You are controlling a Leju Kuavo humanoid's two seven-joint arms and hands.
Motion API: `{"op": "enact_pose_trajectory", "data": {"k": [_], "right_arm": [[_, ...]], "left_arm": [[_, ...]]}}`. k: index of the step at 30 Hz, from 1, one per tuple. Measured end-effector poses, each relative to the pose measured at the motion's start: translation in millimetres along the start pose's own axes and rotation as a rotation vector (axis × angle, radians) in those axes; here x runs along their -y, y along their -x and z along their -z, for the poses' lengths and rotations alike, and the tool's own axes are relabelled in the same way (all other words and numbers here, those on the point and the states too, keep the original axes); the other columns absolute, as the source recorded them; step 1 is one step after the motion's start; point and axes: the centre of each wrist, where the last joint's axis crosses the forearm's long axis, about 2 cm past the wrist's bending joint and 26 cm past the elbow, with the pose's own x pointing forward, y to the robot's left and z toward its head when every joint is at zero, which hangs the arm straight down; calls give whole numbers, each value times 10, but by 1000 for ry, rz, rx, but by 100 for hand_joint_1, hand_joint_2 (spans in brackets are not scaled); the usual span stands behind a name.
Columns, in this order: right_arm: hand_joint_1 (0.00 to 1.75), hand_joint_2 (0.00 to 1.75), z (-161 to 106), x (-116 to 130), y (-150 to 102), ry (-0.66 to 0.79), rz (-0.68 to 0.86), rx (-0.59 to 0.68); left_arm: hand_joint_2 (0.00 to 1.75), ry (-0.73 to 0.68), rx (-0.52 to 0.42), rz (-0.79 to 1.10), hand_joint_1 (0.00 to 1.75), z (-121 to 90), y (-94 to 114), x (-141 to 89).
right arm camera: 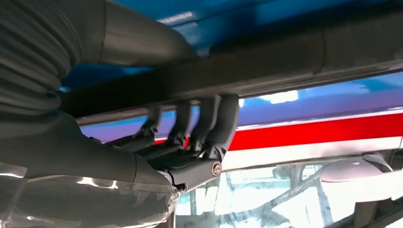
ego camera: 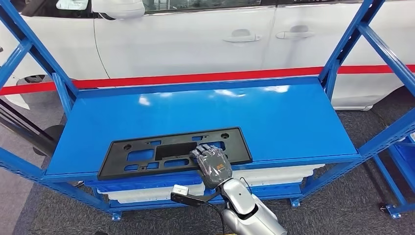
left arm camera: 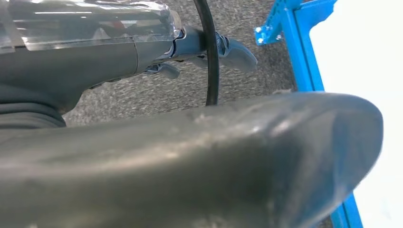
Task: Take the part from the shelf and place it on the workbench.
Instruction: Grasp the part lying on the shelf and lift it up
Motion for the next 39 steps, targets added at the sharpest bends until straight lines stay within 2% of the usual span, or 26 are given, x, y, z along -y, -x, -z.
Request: {"op": "enact_pose_trajectory", "data": {"k": [8,19,27,29,33,36,39], "right_arm": [[175,175,150,50,-7,-14,-31,18],[175,175,164,31,2,-28,-39,24],[175,175,118,-1,-3,-24,20,20],[175,175,110,14,2,-8,129,22],[175,175,118,195,-53,105,563,29],[175,175,18,376,-130,209,843,36],[175,175,-111,587,-163,303,996,68]], "left_arm": [[0,17,14,-1,0,27,-41,20],[0,26,12,-6,0,11,-24,43],[0,27,3,-14,0,-28,22,66],[0,21,2,-21,0,-38,34,69],[0,3,3,-41,0,-71,74,76],[0,-7,1,-54,0,-110,117,98],[0,-19,-6,-68,0,-144,151,122]]}}
